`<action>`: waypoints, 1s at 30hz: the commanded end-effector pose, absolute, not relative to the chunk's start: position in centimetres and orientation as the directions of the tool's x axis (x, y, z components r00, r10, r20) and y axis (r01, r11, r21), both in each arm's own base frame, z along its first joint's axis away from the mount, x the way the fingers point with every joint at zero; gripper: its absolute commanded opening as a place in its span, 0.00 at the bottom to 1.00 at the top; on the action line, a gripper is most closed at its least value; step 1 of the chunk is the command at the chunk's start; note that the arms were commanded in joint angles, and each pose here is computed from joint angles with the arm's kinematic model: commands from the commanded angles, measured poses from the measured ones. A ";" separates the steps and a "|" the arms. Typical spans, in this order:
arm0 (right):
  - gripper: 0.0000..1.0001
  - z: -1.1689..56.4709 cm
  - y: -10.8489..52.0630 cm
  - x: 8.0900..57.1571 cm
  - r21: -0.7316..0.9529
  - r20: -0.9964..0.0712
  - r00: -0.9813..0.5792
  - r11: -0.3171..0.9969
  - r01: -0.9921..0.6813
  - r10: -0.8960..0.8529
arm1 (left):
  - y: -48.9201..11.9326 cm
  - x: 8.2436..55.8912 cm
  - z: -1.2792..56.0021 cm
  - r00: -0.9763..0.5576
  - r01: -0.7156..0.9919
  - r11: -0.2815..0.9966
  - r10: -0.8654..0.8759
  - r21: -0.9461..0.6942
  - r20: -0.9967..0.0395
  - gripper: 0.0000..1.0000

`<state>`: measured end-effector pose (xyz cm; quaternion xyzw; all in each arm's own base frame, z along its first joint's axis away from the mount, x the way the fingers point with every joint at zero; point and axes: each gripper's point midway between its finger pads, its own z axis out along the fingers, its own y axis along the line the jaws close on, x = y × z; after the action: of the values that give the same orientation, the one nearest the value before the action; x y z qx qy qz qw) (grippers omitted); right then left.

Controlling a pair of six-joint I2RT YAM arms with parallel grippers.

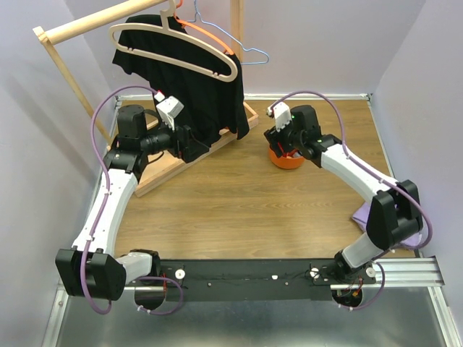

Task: Sort the stationery into containers
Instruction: Place the pen in the storage box, then reset both arms

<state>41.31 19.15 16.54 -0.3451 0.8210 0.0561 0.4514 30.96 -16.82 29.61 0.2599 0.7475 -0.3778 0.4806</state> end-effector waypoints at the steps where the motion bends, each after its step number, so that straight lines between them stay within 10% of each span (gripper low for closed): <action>1: 0.84 23.3 17.9 40.7 -0.107 -0.875 -0.376 0.879 -0.465 -0.306 | -15.3 31.8 30.1 -0.314 0.741 0.650 0.113 -0.169 -0.943 0.99; 5: 1.00 26.4 14.4 39.7 0.013 -0.913 -0.393 0.955 -0.296 -0.109 | -13.0 33.6 29.0 -0.349 0.610 0.778 0.093 -0.151 -0.932 0.99; 17: 1.00 22.2 1.0 37.2 0.122 -0.858 -0.469 0.971 0.208 0.208 | -9.3 36.0 25.6 -0.438 0.370 0.908 -0.014 -0.194 -0.899 0.99; 30: 1.00 21.6 -1.1 33.8 0.009 -0.820 -0.549 0.962 0.272 0.163 | -5.5 36.7 20.0 -0.521 0.182 0.978 0.008 -0.102 -0.853 0.99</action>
<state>34.64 -0.02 21.37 0.1171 0.8690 -0.0277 0.4799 35.53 -7.25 19.44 0.0755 0.8707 -0.1320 0.4677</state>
